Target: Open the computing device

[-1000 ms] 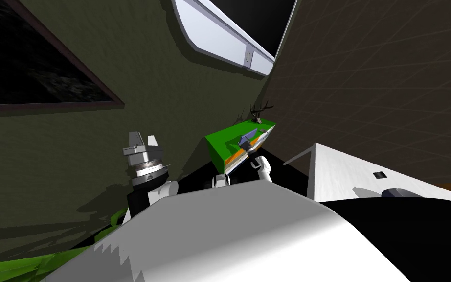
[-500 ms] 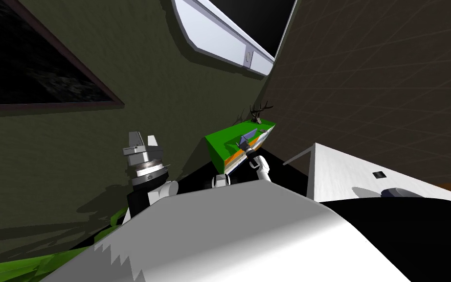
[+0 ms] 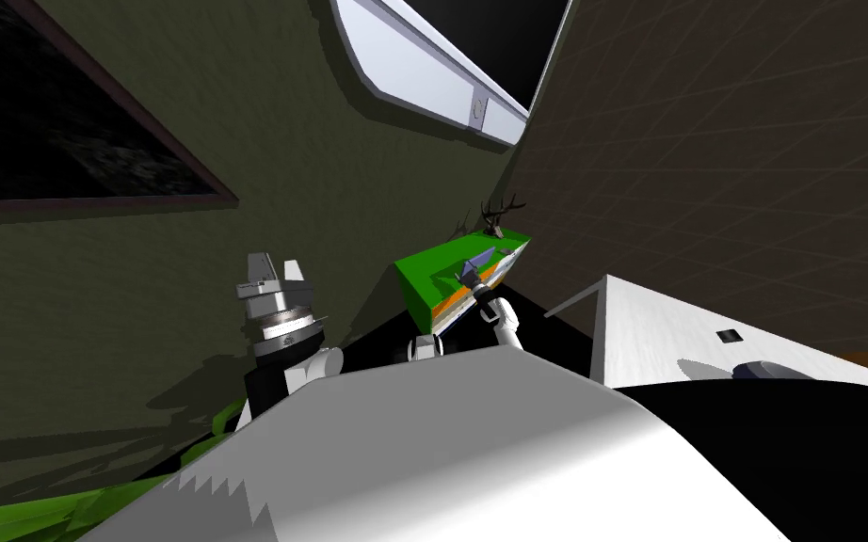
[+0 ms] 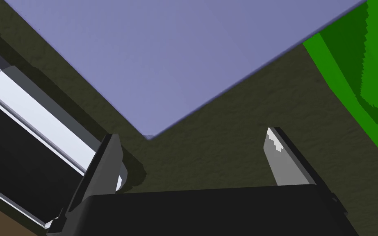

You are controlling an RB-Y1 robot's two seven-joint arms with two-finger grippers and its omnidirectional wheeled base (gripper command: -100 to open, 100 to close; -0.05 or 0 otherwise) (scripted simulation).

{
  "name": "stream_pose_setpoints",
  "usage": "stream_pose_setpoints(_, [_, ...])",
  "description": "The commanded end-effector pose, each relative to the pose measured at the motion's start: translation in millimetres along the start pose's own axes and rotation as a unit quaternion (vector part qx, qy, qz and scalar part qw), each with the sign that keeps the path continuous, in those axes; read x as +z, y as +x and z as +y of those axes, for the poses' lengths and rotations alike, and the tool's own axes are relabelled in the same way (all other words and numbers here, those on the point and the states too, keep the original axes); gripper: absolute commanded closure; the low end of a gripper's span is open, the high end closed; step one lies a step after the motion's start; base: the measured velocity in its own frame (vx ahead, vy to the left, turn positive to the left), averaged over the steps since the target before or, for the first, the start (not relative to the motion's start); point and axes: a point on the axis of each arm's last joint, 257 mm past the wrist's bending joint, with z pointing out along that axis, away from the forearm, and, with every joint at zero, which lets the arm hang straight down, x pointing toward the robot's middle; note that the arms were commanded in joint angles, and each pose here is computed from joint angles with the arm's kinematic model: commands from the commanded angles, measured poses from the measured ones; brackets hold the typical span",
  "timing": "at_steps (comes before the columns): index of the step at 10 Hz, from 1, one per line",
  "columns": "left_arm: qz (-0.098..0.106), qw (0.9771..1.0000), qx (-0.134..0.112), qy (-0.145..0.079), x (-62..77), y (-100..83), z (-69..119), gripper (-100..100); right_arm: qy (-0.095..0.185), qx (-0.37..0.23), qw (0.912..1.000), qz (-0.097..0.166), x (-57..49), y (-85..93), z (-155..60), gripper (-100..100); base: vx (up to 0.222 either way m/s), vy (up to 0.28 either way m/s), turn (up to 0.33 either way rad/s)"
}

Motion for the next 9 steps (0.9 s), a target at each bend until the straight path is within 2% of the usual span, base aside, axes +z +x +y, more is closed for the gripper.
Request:
stream_pose_setpoints(1, [0.000, 1.0000, 0.000, 0.000, 0.0, 0.0, 0.0, 0, 0.001, 0.001, 1.0000, 0.001, 0.6, 0.5, -1, 100, 0.000, 0.000, 0.000])
stream_pose_setpoints(4, [0.000, 1.0000, 0.000, 0.000, 0.1, 0.1, 0.0, 0, -0.034, -0.009, 0.9989, 0.030, 2.4, 27.5, -5, 100, -0.037, 0.047, 0.080])
stream_pose_setpoints(6, [0.000, 1.0000, 0.000, 0.000, 0.0, 0.0, 0.0, 0, -0.037, 0.002, 0.9988, 0.033, 0.1, 32.4, -13, 100, -0.014, 0.038, 0.069])
stream_pose_setpoints(7, [0.000, 1.0000, 0.000, 0.000, 0.0, 0.0, 0.0, 0, -0.052, -0.014, 0.9973, 0.049, -0.3, 46.5, -15, 100, 0.010, 0.049, 0.112])
stream_pose_setpoints(9, [0.000, 1.0000, 0.000, 0.000, 0.0, 0.0, 0.0, 0, -0.053, 0.001, 0.9972, 0.052, -1.8, 49.5, -20, 100, 0.002, 0.044, 0.075])
